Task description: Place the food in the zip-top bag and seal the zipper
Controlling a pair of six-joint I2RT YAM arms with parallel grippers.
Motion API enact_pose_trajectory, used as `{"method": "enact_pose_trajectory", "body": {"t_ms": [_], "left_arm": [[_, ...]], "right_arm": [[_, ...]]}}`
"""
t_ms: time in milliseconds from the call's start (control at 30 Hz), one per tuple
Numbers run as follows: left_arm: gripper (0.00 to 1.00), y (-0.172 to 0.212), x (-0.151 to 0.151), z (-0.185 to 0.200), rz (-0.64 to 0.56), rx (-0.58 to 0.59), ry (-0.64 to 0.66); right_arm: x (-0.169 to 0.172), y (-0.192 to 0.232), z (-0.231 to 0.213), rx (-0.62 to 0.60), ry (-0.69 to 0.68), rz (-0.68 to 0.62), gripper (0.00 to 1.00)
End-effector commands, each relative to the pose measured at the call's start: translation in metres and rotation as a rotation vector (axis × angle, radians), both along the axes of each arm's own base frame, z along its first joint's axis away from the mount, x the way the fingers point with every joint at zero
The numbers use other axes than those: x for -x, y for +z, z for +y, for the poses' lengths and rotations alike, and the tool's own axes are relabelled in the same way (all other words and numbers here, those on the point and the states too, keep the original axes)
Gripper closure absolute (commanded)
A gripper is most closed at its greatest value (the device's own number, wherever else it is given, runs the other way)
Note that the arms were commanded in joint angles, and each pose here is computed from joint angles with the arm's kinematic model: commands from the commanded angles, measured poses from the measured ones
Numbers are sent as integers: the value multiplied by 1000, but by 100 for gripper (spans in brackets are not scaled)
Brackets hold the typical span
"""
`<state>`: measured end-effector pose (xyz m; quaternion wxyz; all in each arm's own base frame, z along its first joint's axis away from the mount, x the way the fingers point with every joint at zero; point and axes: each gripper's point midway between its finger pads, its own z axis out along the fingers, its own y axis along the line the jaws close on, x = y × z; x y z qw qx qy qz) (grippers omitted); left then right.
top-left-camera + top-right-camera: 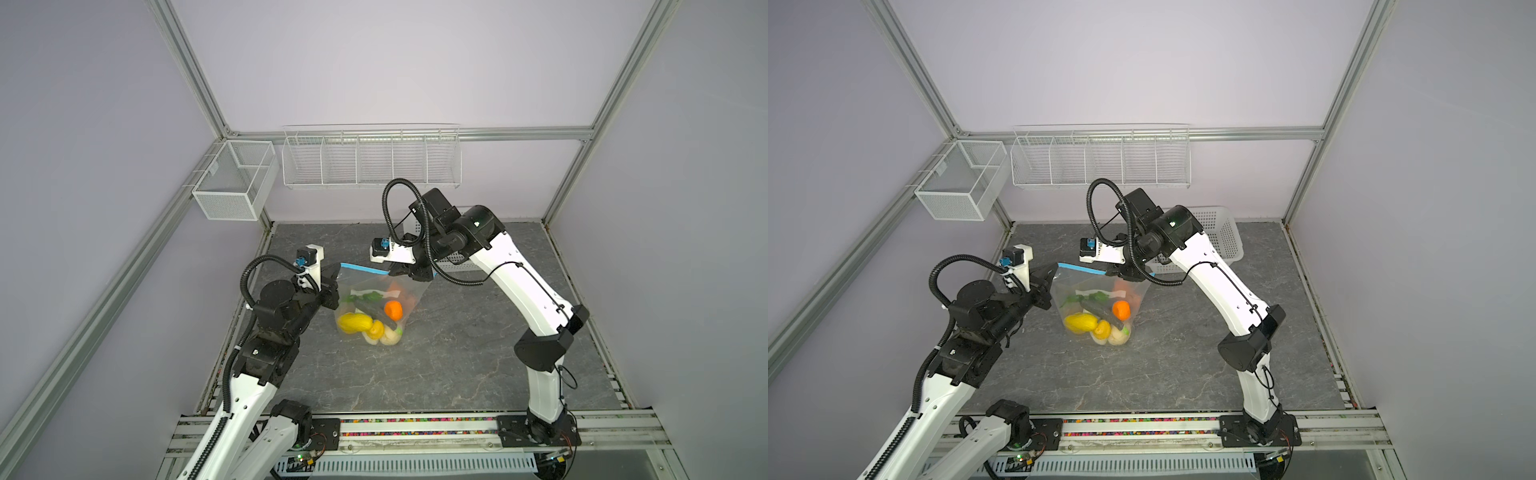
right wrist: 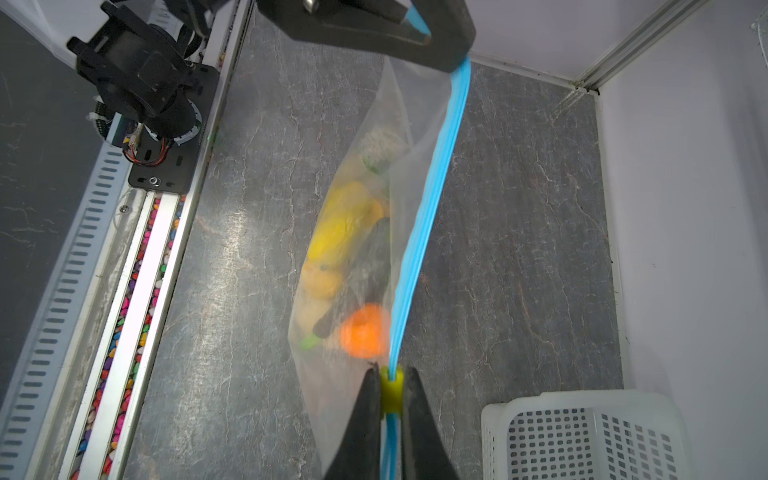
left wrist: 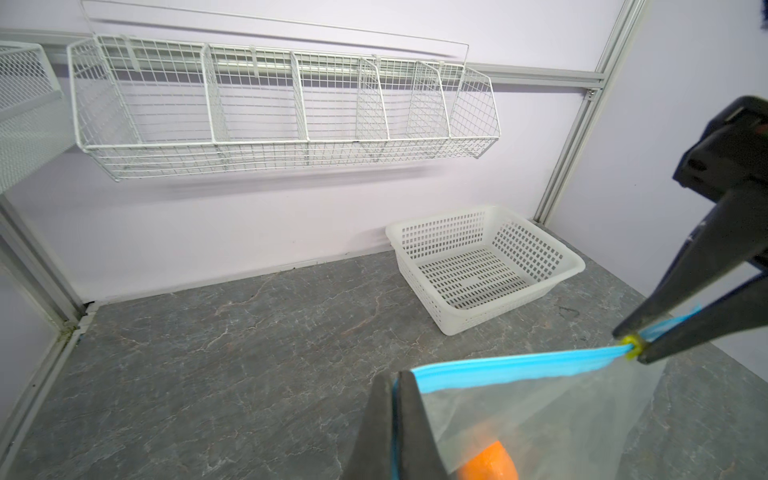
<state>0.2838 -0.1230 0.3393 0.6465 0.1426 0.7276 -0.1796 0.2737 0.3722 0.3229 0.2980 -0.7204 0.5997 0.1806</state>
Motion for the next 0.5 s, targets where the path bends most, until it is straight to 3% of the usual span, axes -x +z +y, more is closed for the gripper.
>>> {"method": "enact_pose_trajectory", "body": {"t_ms": [0, 467], "left_arm": [[100, 12, -5, 21, -51, -38, 111], [100, 9, 0, 24, -86, -75, 115]], "right_arm": [[5, 5, -27, 37, -43, 21, 94], [-4, 4, -48, 46, -94, 30, 94]]}}
